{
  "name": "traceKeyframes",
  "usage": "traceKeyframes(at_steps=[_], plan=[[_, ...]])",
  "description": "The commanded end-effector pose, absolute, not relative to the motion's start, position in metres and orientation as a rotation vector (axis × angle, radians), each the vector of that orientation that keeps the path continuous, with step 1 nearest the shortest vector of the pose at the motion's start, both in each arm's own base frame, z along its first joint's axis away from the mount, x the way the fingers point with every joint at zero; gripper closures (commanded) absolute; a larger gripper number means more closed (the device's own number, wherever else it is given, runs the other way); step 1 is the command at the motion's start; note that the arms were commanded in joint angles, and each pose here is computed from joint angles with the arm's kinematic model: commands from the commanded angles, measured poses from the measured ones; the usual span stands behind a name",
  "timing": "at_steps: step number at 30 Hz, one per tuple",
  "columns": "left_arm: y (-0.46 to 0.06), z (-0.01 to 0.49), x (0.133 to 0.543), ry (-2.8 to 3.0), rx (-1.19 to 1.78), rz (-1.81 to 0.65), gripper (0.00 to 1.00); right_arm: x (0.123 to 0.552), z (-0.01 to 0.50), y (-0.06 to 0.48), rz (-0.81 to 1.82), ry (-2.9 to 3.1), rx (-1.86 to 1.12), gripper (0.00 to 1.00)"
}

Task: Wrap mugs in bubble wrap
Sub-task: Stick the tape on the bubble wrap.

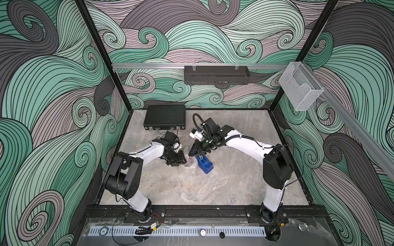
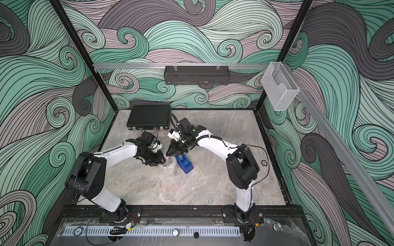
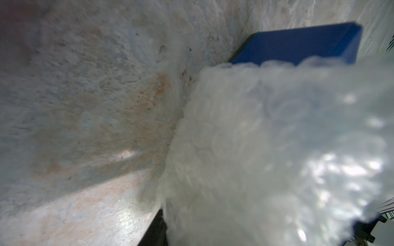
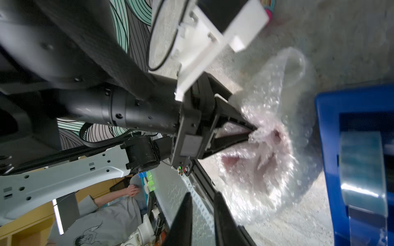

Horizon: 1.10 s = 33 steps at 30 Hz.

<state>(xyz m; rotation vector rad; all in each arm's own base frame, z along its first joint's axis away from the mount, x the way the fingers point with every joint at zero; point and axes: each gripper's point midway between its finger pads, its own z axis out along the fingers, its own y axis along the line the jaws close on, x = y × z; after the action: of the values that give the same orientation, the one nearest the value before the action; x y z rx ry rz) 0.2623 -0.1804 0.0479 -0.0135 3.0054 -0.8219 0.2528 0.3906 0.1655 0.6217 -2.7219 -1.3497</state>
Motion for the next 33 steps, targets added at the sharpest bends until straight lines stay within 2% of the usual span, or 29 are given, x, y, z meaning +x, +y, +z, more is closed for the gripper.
traceKeyframes(at_steps=[1,3,9,13,19,21,23,28,33], plan=[[-0.171,0.036,0.258,3.067,-0.037,-0.704,0.63,0.258,0.150,0.409,-1.342,-2.680,0.533,0.96],[-0.173,0.036,0.257,3.064,-0.035,-0.710,0.63,0.258,0.128,0.406,-1.237,-2.690,0.486,1.00],[-0.176,0.036,0.255,3.061,-0.031,-0.716,0.63,0.232,0.109,0.398,-1.121,-2.625,0.490,1.00],[-0.175,0.036,0.257,3.058,-0.046,-0.699,0.63,0.206,0.103,0.373,-1.076,-2.635,0.474,1.00],[-0.175,0.034,0.258,3.060,-0.063,-0.699,0.63,0.180,0.061,0.344,-1.001,-2.644,0.389,1.00],[-0.175,0.034,0.258,3.063,-0.061,-0.699,0.63,0.184,0.061,0.352,-1.081,-2.645,0.397,1.00],[-0.175,0.034,0.257,3.067,-0.057,-0.702,0.63,0.194,0.083,0.372,-1.268,-2.625,0.433,0.98],[-0.175,0.034,0.254,3.078,-0.040,-0.701,0.63,0.213,0.149,0.407,-1.618,-2.526,0.517,0.85],[-0.176,0.037,0.255,3.072,-0.029,-0.706,0.63,0.209,0.158,0.407,-1.696,-2.477,0.521,0.87]])
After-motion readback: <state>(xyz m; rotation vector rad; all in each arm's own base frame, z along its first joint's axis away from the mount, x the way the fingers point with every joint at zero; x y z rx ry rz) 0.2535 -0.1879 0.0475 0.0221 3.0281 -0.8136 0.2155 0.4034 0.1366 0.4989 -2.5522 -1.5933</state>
